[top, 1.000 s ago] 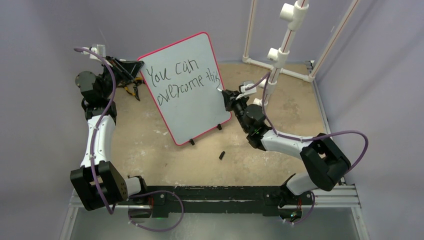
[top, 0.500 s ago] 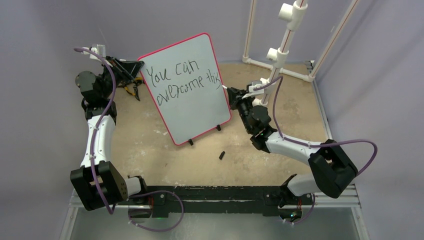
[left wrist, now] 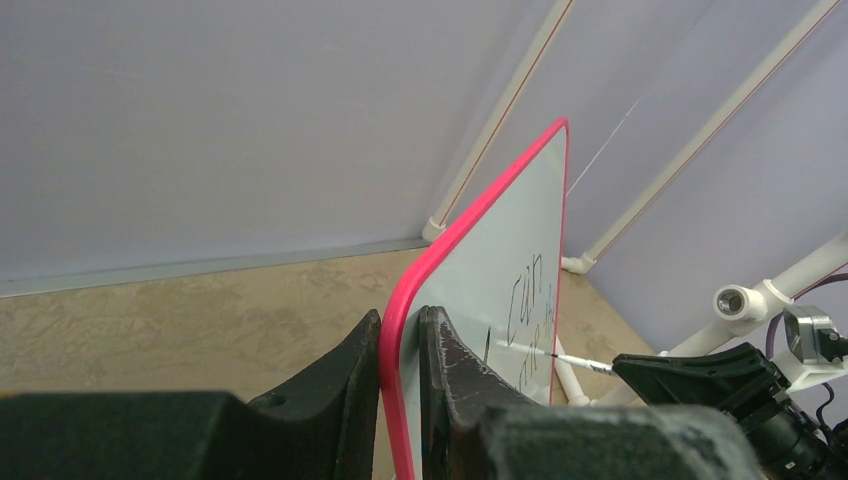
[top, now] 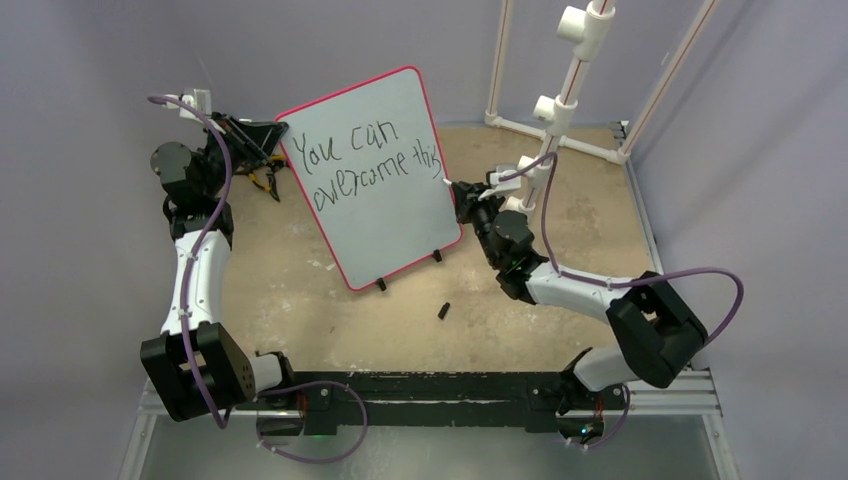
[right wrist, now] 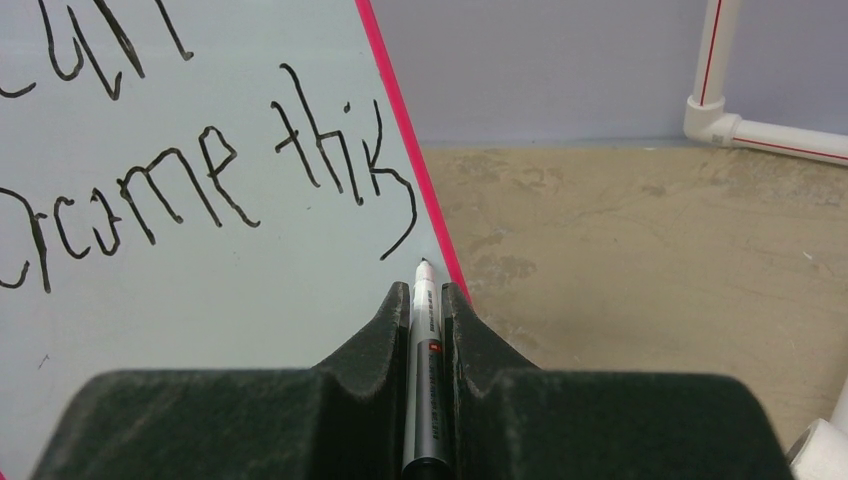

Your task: Write a sentence on the whiteboard

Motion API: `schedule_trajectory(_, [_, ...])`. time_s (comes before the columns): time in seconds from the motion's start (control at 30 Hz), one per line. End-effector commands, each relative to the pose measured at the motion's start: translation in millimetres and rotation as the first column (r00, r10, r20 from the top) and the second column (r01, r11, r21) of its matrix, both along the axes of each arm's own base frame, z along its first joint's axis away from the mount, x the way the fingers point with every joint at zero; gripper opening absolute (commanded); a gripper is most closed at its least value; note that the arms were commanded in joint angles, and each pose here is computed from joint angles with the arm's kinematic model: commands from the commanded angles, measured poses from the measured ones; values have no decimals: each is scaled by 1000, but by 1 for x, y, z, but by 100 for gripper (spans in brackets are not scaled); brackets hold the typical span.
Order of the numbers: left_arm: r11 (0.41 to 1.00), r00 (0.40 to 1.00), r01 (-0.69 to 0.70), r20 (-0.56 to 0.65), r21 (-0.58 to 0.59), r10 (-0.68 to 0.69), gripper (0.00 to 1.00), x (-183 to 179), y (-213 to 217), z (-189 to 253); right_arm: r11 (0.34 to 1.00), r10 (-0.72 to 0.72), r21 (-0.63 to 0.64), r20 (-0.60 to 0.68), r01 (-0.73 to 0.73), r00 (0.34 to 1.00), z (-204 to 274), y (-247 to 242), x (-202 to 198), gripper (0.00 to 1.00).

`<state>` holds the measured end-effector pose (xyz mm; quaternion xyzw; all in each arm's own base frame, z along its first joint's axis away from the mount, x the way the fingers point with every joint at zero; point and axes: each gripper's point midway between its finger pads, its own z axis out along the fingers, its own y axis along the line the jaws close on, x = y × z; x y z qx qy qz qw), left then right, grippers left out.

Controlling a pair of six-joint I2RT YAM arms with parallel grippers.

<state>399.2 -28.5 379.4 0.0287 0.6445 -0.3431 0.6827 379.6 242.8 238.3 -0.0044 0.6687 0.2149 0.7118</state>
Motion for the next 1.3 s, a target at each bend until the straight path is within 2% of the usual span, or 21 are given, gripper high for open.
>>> schedule_trajectory(0.0, [1000,1000,3,-6,6,-3,15,0,0,-5,999,8,33,40,-9,999,18,5,4,0])
schedule_trajectory(0.27, [1000,1000,5,-6,6,-5,15,0,0,-5,1000,0,28,41,-2,999,17,6,7,0])
schedule_trajectory(0.53, [1000,1000,4,-6,3,-4,17,-1,0,-4,998,-15,60,93,10,996,40,-10,-8,0])
schedule_trajectory(0.73, [999,1000,-25,-16,23,25,35,-1,3,-5,993,116,1,104,-117,988,45,-4,-36,0])
schedule_trajectory(0.93, [990,994,-111,-14,86,113,56,-1,15,-3,955,290,-87,61,-284,955,39,6,-70,0])
schedule_trajectory(1.13, [947,962,-260,-27,187,270,69,-5,27,3,929,357,-121,37,-351,933,43,-4,-100,0])
schedule_trajectory(1.27, [925,950,-298,-23,236,312,72,-14,21,11,923,367,-129,17,-362,930,37,-11,-111,0])
